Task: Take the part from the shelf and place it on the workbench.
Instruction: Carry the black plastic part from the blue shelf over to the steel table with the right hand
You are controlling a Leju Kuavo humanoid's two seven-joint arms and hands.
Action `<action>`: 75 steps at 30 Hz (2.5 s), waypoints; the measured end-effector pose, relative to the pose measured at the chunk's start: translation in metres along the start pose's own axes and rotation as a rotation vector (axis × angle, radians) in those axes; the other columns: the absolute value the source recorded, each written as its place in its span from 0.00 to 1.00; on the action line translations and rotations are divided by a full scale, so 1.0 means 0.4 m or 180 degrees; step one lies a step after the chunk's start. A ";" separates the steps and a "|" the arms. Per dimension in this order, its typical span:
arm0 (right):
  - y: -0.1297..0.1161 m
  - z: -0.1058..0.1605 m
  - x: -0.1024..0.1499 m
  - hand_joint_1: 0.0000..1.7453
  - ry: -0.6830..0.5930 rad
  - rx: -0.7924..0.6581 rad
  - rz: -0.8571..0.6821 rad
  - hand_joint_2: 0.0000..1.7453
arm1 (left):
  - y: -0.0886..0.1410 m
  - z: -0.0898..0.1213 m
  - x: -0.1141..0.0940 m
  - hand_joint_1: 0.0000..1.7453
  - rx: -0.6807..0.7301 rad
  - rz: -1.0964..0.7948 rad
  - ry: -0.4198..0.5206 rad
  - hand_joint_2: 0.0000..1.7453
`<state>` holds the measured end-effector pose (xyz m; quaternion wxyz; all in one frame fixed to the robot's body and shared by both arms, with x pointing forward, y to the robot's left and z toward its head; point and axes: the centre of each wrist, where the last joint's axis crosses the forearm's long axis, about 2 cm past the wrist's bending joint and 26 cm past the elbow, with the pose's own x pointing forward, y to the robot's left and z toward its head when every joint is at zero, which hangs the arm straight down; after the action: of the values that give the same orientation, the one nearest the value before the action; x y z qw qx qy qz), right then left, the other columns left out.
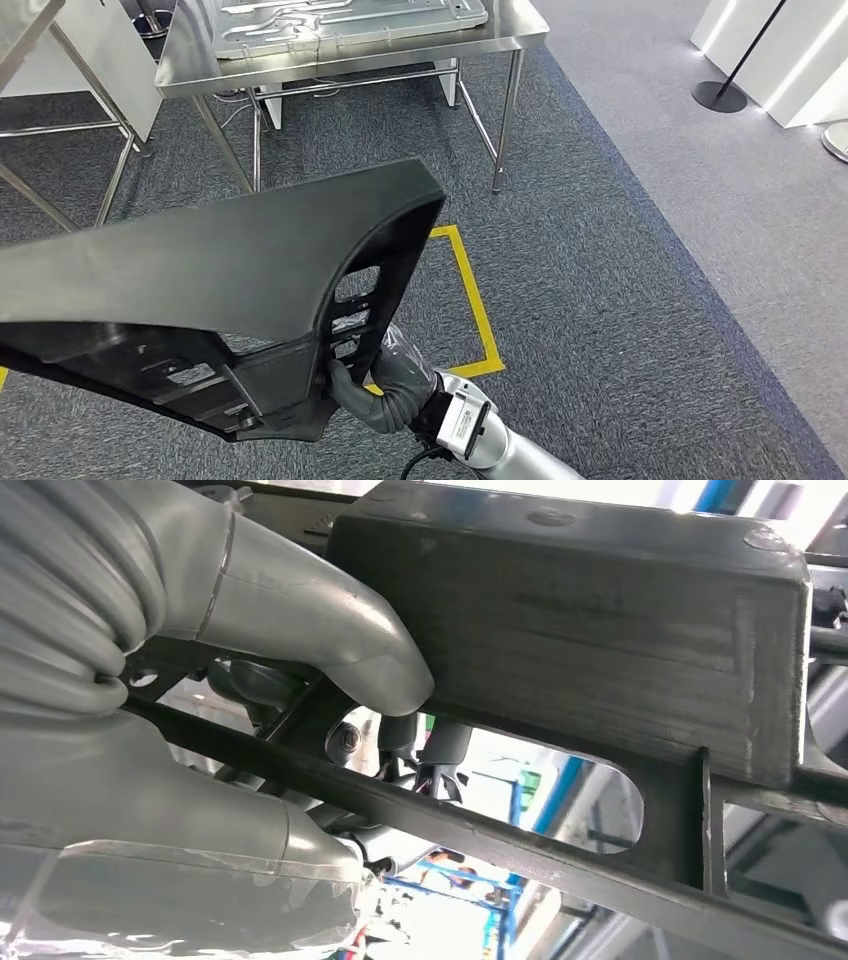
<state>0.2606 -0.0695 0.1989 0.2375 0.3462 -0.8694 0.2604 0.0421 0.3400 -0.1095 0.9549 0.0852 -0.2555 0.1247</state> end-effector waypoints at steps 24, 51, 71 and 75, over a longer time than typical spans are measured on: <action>-0.003 0.012 0.008 1.00 -0.0006 -0.0038 -0.0053 1.00 | 0.004 0.002 -0.005 0.00 -0.0036 -0.0056 -0.0093 1.00; -0.014 0.010 0.013 1.00 -0.0037 -0.0113 -0.0131 1.00 | 0.012 -0.002 0.003 0.00 0.0002 -0.0059 -0.0134 1.00; -0.015 0.006 0.022 1.00 -0.0081 -0.0155 -0.0048 1.00 | 0.013 -0.003 0.006 0.00 -0.0011 -0.0083 -0.0157 1.00; -0.016 0.005 0.022 1.00 -0.0086 -0.0156 -0.0047 1.00 | 0.012 -0.003 0.006 0.00 -0.0013 -0.0085 -0.0156 1.00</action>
<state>0.2590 -0.0791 0.2045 0.2360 0.3501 -0.8761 0.2326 0.0432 0.3454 -0.1089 0.9501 0.0897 -0.2779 0.1093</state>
